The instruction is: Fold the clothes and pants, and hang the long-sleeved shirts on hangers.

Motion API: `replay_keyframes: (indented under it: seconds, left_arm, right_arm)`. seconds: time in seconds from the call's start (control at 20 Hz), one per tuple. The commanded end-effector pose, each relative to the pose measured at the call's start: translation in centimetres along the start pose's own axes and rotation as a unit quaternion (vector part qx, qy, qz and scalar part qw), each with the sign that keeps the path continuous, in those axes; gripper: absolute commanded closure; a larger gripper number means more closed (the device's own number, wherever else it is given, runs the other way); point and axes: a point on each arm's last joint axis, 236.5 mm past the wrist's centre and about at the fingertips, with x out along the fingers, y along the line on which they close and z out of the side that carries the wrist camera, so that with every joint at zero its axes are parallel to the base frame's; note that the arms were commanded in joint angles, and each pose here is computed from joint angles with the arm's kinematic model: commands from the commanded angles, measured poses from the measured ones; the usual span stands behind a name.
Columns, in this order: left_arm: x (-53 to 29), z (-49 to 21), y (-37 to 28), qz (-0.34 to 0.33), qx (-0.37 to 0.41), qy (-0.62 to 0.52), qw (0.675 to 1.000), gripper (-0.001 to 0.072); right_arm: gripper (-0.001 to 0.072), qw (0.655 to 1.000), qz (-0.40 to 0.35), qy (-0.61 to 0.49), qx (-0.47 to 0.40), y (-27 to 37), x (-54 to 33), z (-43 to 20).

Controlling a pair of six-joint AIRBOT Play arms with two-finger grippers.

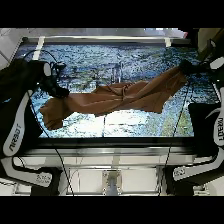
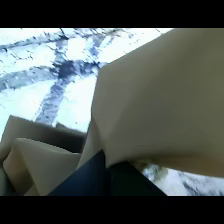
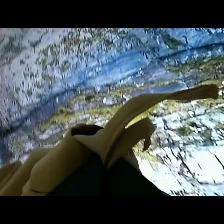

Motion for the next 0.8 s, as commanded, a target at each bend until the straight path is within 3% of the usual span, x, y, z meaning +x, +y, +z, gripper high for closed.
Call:
replay_keyframes:
  seconds: [0.0, 0.05, 0.1, 0.15, 0.2, 0.4, 0.55, 0.65, 0.75]
  left_arm:
    - [4.4, 2.2, 0.7, 0.022, -0.026, -0.015, 0.999, 0.0699]
    - [4.8, 2.6, 0.5, 0.02, -0.033, -0.022, 0.999, 0.0675]
    - [4.6, 2.9, 0.5, 0.021, -0.048, -0.03, 0.998, 0.0453]
    - [3.9, 3.1, 0.6, 0.022, -0.049, -0.036, 0.998, 0.0102]
    - [2.6, 3.2, 1.0, 0.025, -0.051, -0.047, 0.997, 0.0005]
    - [-6.8, 1.6, 5.1, 0.068, -0.087, -0.123, 0.986, 0.001]
    - [-7.2, -8.5, 6.3, 0.062, -0.199, -0.095, 0.973, 0.001]
    - [-4.2, -16.7, 4.8, 0.046, -0.298, -0.065, 0.951, 0.001]
    - [-2.6, -19.0, 2.4, -0.01, -0.388, -0.099, 0.916, 0.001]
  right_arm:
    - [0.0657, 0.994, 0.014, -0.046, 0.099, -0.6, 5.1, 0.7]
    - [0.0429, 0.993, 0.016, -0.034, 0.109, -0.7, 5.8, -0.1]
    - [0.0251, 0.994, 0.016, -0.021, 0.11, -0.8, 5.9, -0.7]
    - [0.0252, 0.994, 0.014, -0.009, 0.105, -1.0, 5.4, -0.9]
    - [0.0252, 0.996, 0.011, 0.007, 0.088, -1.3, 4.4, -1.0]
    - [0.0253, 0.994, -0.055, 0.095, -0.026, -5.7, -5.0, -1.8]
    - [0.0253, 0.984, -0.084, 0.137, -0.077, -8.7, -13.1, -4.5]
    - [0.0251, 0.988, -0.062, 0.132, -0.043, -8.9, -15.2, -7.8]
    - [0.0249, 0.993, 0.003, 0.114, 0.03, -6.7, -14.1, -10.9]
